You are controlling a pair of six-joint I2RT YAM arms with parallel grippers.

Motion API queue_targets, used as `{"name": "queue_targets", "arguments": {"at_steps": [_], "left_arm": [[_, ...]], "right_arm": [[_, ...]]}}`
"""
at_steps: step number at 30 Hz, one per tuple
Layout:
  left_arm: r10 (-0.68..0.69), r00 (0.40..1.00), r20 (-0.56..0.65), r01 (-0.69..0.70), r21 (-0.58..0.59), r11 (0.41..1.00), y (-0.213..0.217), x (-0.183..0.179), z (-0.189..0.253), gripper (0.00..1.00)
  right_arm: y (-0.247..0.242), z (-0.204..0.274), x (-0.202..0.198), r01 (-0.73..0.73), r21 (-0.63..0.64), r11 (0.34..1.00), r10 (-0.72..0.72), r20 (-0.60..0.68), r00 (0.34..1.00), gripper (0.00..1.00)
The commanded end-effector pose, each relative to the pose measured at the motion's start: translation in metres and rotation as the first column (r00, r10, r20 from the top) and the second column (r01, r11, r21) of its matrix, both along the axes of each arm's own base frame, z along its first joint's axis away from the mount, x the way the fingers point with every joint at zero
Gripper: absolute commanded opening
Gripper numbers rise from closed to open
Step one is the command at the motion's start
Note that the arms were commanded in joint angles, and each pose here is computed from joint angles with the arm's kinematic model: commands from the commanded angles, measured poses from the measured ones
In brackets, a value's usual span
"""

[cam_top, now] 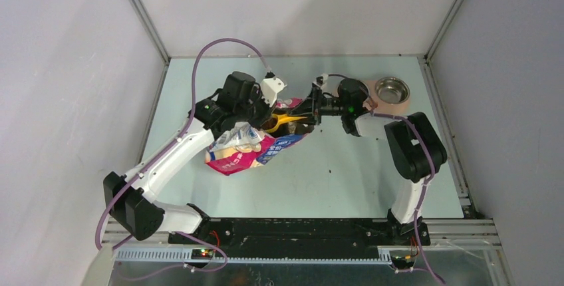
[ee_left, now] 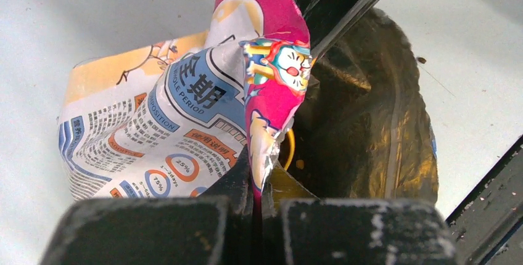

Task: Serve the pet food
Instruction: Collect the pet food from the pet food bag.

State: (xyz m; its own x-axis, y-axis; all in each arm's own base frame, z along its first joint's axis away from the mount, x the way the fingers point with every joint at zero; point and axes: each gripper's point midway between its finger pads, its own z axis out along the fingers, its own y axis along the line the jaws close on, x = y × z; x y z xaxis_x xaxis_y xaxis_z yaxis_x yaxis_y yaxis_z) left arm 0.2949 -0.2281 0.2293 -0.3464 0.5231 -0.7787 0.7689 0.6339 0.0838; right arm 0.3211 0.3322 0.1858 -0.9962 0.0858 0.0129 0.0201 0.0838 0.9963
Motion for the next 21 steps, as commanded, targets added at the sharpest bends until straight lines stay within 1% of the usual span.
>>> {"name": "queue_targets", "arguments": {"at_steps": [1,6,12,21], "left_arm": [[-0.052,0.998,0.044,0.055,-0.062,0.997,-0.013,-0.003,0.022,0.0],[-0.054,0.998,0.038,0.056,-0.062,0.997,-0.014,-0.003,0.02,0.0],[-0.055,0.998,0.034,0.057,-0.061,0.996,-0.015,-0.003,0.019,0.0],[-0.057,0.998,0.034,0.059,-0.06,0.996,-0.015,-0.003,0.019,0.0]], "right_arm": [[-0.033,0.056,-0.001,0.026,0.083,0.996,-0.037,0.135,0.99,0.0],[-0.062,0.073,0.0,0.047,0.101,0.994,-0.065,0.183,0.981,0.0],[-0.09,0.071,0.007,0.097,0.094,0.991,-0.113,0.175,0.978,0.0],[-0.107,0.077,0.007,0.118,0.125,0.985,-0.14,0.188,0.972,0.0]]}}
